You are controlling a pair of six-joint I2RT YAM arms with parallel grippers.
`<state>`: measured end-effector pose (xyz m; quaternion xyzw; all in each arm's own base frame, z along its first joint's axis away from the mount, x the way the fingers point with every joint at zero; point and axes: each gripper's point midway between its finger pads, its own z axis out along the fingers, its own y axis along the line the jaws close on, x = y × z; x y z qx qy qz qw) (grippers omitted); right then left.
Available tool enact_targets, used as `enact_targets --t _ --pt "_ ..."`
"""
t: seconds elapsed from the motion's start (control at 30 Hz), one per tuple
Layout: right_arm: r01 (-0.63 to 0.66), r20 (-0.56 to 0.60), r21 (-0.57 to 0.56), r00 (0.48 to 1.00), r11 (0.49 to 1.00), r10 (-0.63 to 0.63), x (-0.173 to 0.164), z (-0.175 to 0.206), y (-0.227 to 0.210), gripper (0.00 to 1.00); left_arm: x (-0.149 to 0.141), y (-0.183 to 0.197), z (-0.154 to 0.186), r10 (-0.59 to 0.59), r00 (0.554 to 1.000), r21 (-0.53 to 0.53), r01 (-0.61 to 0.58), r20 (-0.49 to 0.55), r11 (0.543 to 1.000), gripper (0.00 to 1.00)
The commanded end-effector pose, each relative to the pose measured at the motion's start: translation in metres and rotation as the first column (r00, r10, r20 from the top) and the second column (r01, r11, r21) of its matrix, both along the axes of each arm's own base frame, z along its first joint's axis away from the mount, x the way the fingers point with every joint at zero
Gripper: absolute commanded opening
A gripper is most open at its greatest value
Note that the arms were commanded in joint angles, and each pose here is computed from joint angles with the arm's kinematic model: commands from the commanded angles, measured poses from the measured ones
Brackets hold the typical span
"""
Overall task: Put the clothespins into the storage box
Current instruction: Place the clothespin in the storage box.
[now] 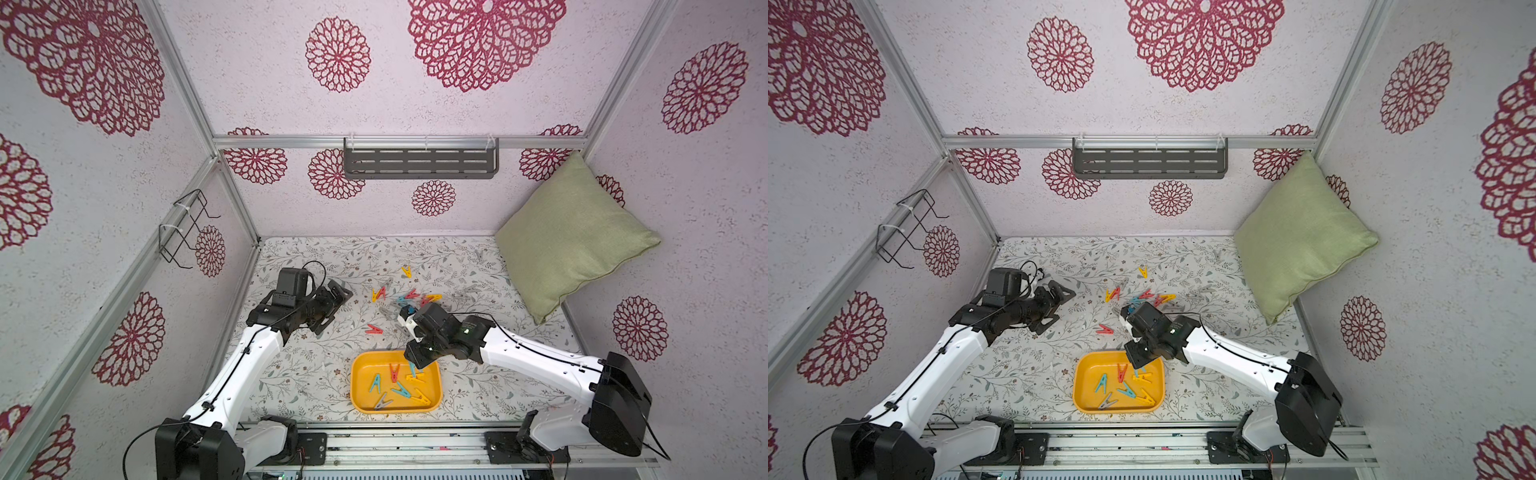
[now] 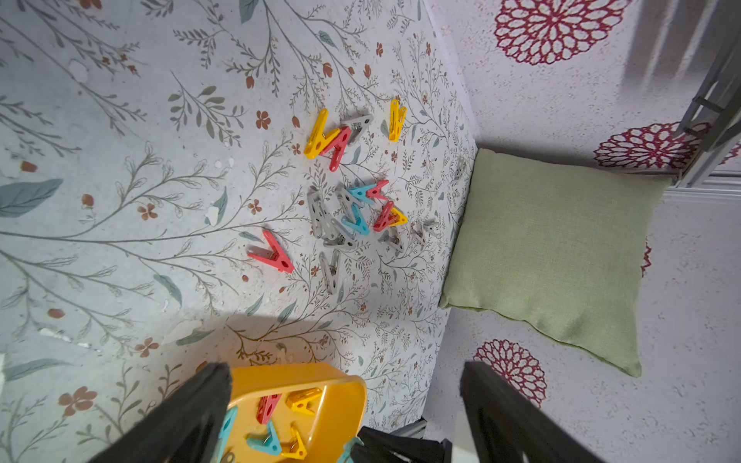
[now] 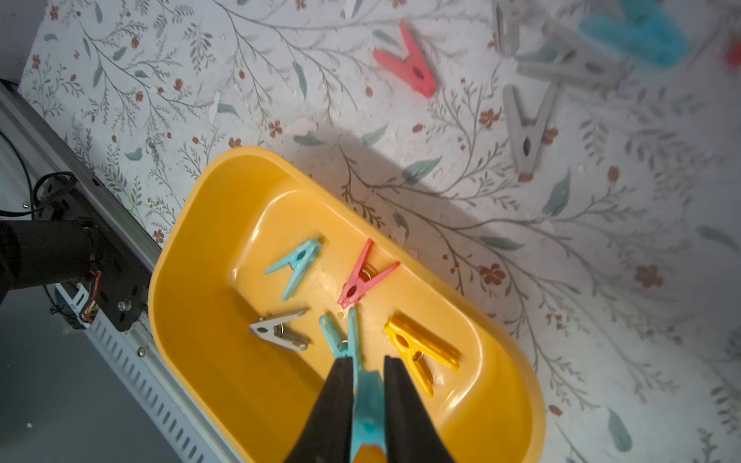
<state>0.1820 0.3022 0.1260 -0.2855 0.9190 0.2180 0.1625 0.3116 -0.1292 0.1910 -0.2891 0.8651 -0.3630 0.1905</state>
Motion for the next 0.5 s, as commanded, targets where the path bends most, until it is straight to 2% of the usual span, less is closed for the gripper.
enact_targets --t 0.0,0.1,0.27,0.37,0.4,0.47 --pt "-0.022 0.031 0.069 0.999 0.997 0.020 -0.006 0.017 0.008 0.33 0.001 -0.001 0.012 0.014 0.999 -0.062 -0.011 0.050 0.998 0.97" --pt "0.008 0.074 0.069 0.997 0.998 -0.013 0.004 0.024 0.006 0.47 -0.001 -0.001 0.009 0.007 0.999 -0.055 -0.005 0.040 0.998 0.99" --pt "0.145 0.205 0.023 0.968 0.989 -0.147 0.042 0.039 -0.005 0.57 -0.007 0.007 0.004 -0.007 1.000 0.018 0.007 0.010 1.000 0.95" --pt "0.186 0.228 0.007 0.956 0.983 -0.183 0.062 0.041 -0.007 0.59 -0.008 0.014 0.011 0.004 0.999 0.070 -0.007 0.043 0.998 0.96" --pt "0.196 0.223 0.004 0.956 0.981 -0.192 0.068 0.040 -0.007 0.59 -0.008 0.016 0.014 0.004 0.998 0.083 -0.009 0.062 0.997 1.00" --pt "0.218 0.199 0.003 0.956 0.976 -0.214 0.081 0.039 -0.007 0.57 -0.008 0.018 0.020 -0.008 0.996 0.103 -0.001 0.090 0.995 0.97"
